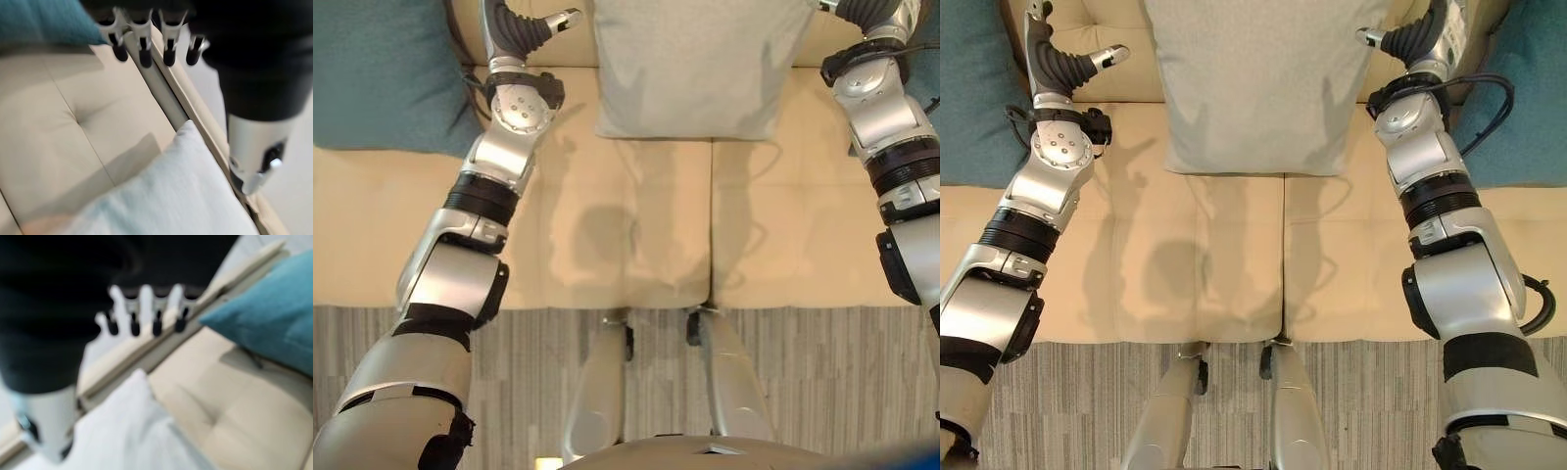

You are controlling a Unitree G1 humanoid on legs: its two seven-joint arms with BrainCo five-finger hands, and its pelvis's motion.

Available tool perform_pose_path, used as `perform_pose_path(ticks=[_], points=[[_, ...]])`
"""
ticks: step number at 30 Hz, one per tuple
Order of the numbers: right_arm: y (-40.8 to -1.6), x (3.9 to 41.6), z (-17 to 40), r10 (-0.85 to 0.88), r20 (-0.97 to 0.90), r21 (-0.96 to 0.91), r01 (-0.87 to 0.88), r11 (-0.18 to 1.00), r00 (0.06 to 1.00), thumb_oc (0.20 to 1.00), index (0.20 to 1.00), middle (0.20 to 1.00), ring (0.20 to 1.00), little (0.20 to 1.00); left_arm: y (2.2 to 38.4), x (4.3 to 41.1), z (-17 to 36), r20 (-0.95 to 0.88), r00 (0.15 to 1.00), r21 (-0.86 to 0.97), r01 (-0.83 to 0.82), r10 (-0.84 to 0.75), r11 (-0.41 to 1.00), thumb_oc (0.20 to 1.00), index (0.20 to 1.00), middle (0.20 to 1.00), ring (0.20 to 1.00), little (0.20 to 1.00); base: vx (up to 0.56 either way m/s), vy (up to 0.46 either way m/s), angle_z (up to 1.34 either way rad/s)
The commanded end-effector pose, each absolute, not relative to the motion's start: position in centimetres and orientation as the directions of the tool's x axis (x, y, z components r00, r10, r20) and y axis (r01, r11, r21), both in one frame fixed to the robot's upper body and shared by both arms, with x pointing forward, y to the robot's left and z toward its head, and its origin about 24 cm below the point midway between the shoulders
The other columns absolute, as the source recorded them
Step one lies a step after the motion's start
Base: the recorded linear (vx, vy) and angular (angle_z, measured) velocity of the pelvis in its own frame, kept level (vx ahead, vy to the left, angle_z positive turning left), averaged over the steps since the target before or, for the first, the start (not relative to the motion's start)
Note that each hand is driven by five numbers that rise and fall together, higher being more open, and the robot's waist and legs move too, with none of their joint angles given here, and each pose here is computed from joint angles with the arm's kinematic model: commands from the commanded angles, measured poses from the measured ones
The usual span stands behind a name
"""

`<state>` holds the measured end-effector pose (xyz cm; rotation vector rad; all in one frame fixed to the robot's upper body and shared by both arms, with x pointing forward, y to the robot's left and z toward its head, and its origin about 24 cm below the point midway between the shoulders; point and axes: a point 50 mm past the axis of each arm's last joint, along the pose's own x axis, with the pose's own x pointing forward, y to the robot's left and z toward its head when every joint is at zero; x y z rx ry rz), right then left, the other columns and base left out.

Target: Pick up all the scattered cushions and arrange them neatly on the sofa.

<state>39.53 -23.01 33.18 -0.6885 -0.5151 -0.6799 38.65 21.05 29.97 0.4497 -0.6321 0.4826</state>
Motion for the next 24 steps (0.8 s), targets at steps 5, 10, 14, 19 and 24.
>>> perform_pose_path(ticks=[5,10,14,19,24], points=[[-35.9,32.8,19.6,-0.495,0.365,-0.649,0.597,0.472,0.788,1.000,1.000,1.000,1.000,1.000,31.5,32.5,18.7,0.426,0.851,0.485,-0.501,0.307,0.717,1.000,1.000,1.000,1.000,1.000,0.19,0.031,0.01],[-36.0,26.7,5.8,-0.435,-0.094,-0.781,0.204,0.590,0.896,1.000,1.000,1.000,1.000,1.000,32.1,23.6,1.2,-0.208,0.929,0.514,-0.163,0.307,0.842,1.000,1.000,1.000,1.000,1.000,0.15,0.040,0.00],[-33.8,22.6,-3.3,-0.437,-0.420,-0.730,-0.011,0.683,0.795,1.000,1.000,1.000,1.000,1.000,31.3,16.8,-8.2,-0.598,0.716,0.500,-0.016,0.359,0.866,1.000,1.000,1.000,1.000,1.000,0.03,0.047,-0.21],[-28.5,15.2,-12.5,-0.356,-0.785,-0.564,-0.344,0.751,0.508,1.000,1.000,1.000,1.000,1.000,28.8,8.0,-14.7,-0.861,0.337,0.454,0.171,0.381,0.875,1.000,1.000,1.000,1.000,1.000,-0.08,0.050,-0.49],[-28.1,13.9,-13.4,-0.364,-0.818,-0.540,-0.375,0.754,0.446,1.000,1.000,1.000,1.000,1.000,28.1,8.6,-14.8,-0.861,0.350,0.446,0.173,0.368,0.878,1.000,1.000,1.000,1.000,1.000,-0.12,0.114,-0.10]])
